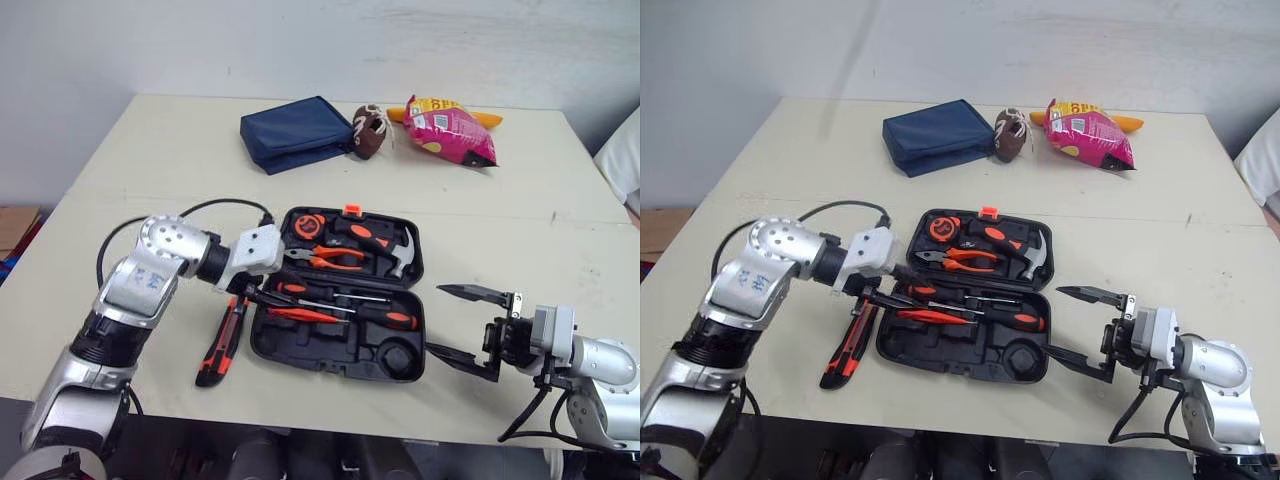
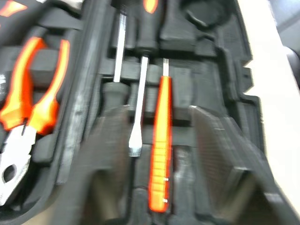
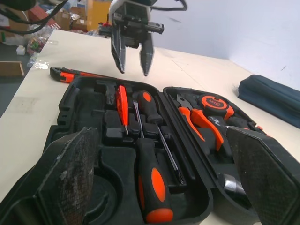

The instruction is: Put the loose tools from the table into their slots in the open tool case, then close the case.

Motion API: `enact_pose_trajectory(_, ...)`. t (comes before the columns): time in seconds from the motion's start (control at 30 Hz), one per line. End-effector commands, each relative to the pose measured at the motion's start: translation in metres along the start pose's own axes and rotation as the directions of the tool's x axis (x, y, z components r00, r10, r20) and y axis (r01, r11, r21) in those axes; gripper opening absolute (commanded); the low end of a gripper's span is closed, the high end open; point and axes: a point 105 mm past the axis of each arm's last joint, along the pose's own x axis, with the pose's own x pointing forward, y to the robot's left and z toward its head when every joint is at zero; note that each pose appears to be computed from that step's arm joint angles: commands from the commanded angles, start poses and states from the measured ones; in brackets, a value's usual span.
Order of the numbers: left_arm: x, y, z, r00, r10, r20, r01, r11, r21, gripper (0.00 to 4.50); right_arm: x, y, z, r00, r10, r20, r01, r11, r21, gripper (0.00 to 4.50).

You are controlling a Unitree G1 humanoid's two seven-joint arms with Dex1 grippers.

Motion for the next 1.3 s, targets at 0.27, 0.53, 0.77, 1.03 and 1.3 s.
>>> enact_pose_trajectory(0.27, 0.022, -0.001, -0.018, 0.992, 0.070, 0.102, -0.076, 0.995, 0.058, 0.02, 0.008, -0.008, 0.012, 1.000, -0.011, 0.029, 0.013, 0.999, -0.044, 4.50)
enact_pose_trajectory(0.53, 0.035, -0.012, -0.031, 0.998, -0.003, 0.060, 0.000, 0.999, 0.052, 0.02, 0.016, -0.007, 0.029, 0.999, -0.018, 0.029, 0.019, 0.999, -0.049, 4.50)
enact_pose_trajectory(0.77, 0.040, -0.007, -0.043, 0.999, 0.040, 0.015, -0.040, 0.999, 0.005, 0.02, 0.018, -0.010, 0.030, 0.999, -0.031, 0.024, 0.032, 0.999, -0.041, 4.50)
enact_pose_trajectory(1.03, 0.042, -0.016, -0.055, 0.999, -0.001, -0.033, -0.001, 0.998, -0.058, 0.02, 0.012, -0.010, 0.017, 0.999, -0.037, 0.016, 0.038, 0.999, -0.029, 4.50)
enact_pose_trajectory(1.3, 0.046, -0.020, -0.061, 0.999, 0.002, -0.053, -0.004, 0.999, -0.037, 0.02, 0.000, -0.002, 0.003, 0.999, -0.046, 0.011, 0.047, 0.999, -0.025, 4.50)
